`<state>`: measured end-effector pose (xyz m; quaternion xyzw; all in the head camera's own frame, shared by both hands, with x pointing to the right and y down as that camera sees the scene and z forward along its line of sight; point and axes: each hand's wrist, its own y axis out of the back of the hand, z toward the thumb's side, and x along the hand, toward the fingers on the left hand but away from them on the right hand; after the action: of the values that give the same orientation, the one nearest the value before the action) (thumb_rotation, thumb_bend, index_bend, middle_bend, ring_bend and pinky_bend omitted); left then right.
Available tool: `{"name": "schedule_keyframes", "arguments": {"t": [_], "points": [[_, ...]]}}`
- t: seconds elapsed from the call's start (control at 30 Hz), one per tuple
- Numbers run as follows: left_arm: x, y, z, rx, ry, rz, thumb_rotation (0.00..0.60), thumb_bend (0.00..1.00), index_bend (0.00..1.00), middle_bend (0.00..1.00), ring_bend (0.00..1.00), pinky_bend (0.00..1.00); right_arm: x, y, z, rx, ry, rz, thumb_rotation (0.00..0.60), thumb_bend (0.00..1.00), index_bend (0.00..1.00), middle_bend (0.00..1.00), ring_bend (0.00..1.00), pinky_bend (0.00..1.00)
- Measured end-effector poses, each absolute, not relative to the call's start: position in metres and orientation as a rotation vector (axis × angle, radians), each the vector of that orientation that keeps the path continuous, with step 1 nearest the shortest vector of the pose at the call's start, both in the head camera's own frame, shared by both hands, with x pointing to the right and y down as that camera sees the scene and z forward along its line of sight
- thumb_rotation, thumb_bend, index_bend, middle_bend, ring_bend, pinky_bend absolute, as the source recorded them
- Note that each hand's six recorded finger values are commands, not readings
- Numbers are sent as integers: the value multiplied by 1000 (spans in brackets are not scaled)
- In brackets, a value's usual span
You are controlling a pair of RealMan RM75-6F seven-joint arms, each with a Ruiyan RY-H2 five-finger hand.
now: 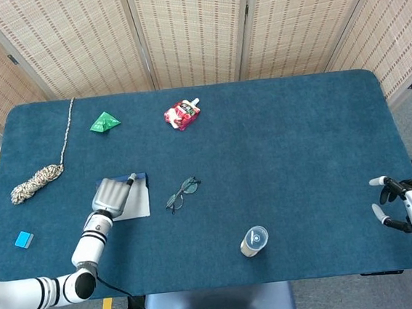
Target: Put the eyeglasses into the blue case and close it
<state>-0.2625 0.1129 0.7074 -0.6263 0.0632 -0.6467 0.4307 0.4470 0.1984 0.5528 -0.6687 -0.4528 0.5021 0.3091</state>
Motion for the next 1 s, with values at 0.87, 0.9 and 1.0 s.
{"name": "schedule_keyframes", "arguments": {"t": [0.87,0.9,1.0], "points": [[-167,105,718,-1695,38,-1342,600,601,129,940,896,907,453,205,550,-1762,-1211,1337,600,345,333,618,591,352],[-166,104,720,-1688,27,-1349,600,601,127,939,896,907,453,205,550,-1761,-1212,1337,600,345,333,618,591,352],[-158,104,727,-1679,-4,-1356,600,601,126,939,896,907,453,205,550,-1763,-1211,1337,600,345,333,619,592,352]]}}
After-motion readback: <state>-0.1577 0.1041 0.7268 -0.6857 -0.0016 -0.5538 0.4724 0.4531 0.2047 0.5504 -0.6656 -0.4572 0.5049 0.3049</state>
